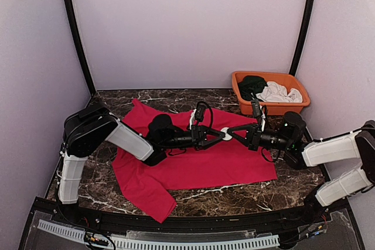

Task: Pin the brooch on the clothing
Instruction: Open the brooch at the center of the board.

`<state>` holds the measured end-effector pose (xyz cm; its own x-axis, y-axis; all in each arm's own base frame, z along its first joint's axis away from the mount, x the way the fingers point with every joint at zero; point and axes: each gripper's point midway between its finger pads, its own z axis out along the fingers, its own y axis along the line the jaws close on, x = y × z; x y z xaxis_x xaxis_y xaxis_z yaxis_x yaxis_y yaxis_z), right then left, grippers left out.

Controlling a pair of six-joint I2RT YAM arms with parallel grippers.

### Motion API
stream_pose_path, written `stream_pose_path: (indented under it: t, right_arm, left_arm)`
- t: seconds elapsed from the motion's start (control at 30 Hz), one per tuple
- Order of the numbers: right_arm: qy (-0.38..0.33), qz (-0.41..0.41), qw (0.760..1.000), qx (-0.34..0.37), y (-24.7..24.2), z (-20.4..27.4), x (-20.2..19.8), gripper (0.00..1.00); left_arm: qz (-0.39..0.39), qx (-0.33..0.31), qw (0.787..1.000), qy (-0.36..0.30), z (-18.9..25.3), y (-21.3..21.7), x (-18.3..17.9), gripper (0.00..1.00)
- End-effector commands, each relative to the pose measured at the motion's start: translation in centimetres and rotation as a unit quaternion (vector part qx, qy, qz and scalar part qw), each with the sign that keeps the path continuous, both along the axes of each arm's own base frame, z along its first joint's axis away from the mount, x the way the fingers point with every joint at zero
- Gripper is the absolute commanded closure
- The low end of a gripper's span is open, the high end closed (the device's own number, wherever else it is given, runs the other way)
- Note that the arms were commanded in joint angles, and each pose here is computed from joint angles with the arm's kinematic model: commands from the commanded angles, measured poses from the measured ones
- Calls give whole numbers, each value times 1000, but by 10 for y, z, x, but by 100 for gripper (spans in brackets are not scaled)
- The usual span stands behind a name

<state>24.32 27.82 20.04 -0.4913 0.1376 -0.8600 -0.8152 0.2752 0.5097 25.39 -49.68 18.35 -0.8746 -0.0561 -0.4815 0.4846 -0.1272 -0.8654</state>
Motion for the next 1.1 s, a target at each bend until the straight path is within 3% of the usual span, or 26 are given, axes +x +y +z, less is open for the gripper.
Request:
stream_pose_path:
  t: [0.0, 0.23, 0.67, 0.83, 1.07]
  right_arm:
    - [-12, 14, 1000, 10, 1, 4, -4, 100]
    - [-14, 18, 1000, 11, 1, 6, -4, 100]
    - [-16, 4, 1000, -22, 8, 1, 0, 100]
    - [-17, -1, 1000, -25, 10, 1, 1, 100]
    - [-16, -19, 999, -39, 13, 3, 6, 100]
  left_arm:
    - [-6, -130, 986, -104, 81, 22, -18, 79]
    - [-10, -133, 986, -100, 82, 19, -16, 91]
    - [-2, -115, 990, -80, 68, 14, -8, 88]
    - [-1, -99, 992, -76, 62, 8, -7, 94]
    - [11, -67, 995, -76, 50, 1, -5, 95]
